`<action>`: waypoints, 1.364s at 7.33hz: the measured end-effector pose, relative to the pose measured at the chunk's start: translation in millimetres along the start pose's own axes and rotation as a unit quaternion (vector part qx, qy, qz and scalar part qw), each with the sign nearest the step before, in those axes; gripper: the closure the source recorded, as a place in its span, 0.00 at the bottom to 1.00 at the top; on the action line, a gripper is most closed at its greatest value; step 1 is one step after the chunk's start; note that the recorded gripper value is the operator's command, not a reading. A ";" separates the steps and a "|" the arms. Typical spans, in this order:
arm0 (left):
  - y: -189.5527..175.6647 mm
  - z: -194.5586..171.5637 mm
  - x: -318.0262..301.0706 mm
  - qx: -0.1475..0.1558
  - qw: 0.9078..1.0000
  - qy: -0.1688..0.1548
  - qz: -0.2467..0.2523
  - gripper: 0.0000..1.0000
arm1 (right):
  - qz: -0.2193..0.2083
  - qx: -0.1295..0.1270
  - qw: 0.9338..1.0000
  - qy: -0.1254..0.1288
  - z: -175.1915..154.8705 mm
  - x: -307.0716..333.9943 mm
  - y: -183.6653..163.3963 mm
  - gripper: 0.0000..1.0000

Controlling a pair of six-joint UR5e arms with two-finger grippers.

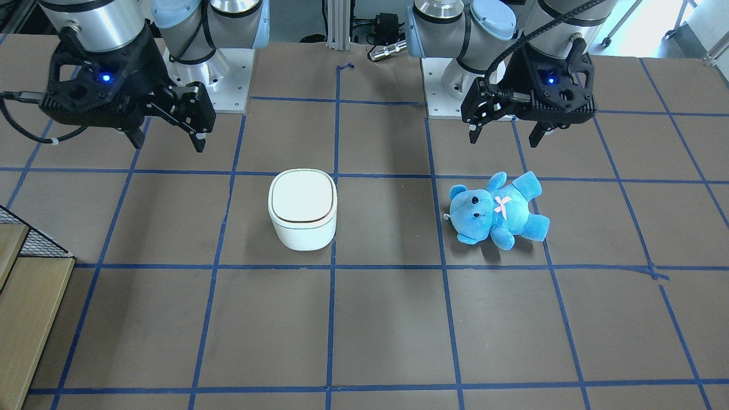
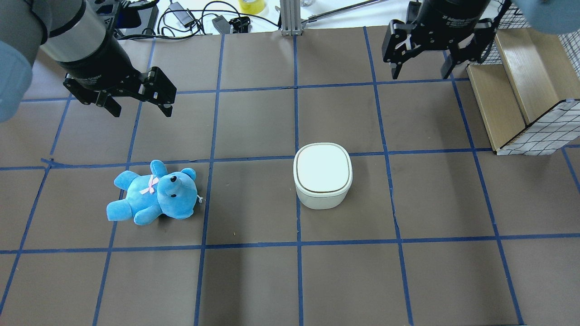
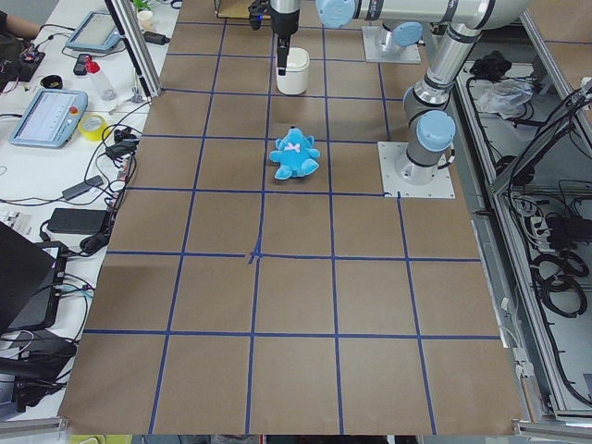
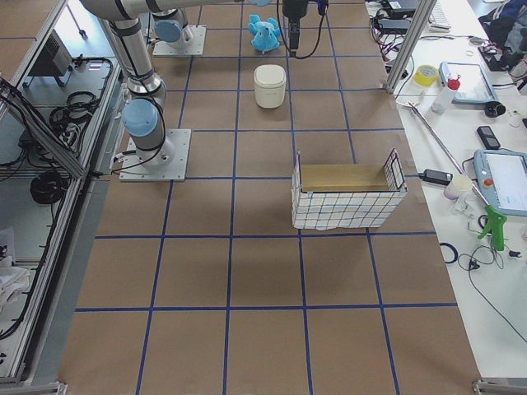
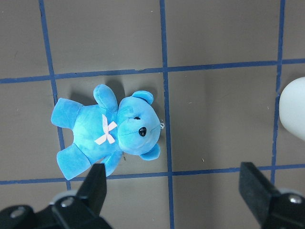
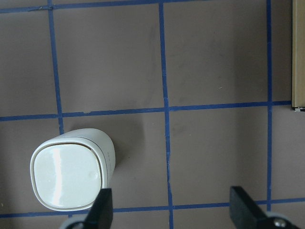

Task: Open trash can with right arm
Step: 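Move the right gripper down toward the white trash can lid, then lower the right gripper onto the lid's edge farthest from the robot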

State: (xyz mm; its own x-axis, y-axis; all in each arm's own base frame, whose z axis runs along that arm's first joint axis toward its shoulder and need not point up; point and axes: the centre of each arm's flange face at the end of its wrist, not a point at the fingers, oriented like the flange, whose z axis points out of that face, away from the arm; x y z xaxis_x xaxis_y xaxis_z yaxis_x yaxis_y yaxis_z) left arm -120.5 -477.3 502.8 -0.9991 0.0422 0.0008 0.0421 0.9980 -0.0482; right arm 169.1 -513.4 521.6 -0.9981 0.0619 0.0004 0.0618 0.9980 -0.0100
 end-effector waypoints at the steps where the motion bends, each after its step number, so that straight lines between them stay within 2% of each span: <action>1: 0.0 0.0 0.0 0.000 1.000 0.000 0.000 0.00 | 0.005 -0.018 1.000 0.001 18.4 -24.1 5.2 1.00; 3: 0.0 0.0 0.0 0.000 1.000 0.000 0.000 0.00 | 0.001 -0.030 1.000 0.005 71.3 -76.2 19.6 1.00; 6: 0.0 0.0 0.0 0.000 1.000 0.000 0.000 0.00 | 0.002 -0.029 1.000 0.006 167.2 -91.0 42.4 1.00; 8: 0.0 0.0 0.0 0.000 1.000 0.000 0.000 0.00 | -0.004 -0.031 1.000 0.002 199.0 -91.0 55.2 1.00; 10: 0.0 0.0 0.0 0.000 1.000 0.000 0.000 0.00 | -0.010 -0.036 0.999 -0.002 209.8 -95.0 61.8 1.00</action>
State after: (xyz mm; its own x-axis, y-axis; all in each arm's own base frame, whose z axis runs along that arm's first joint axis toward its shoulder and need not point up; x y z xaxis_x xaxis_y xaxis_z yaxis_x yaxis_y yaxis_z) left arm -120.5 -477.3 502.8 -0.9991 0.0422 0.0008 0.0421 0.9979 -0.0482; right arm 267.5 -459.7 311.2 -0.9991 0.0415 -0.0049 0.0411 0.9972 0.0621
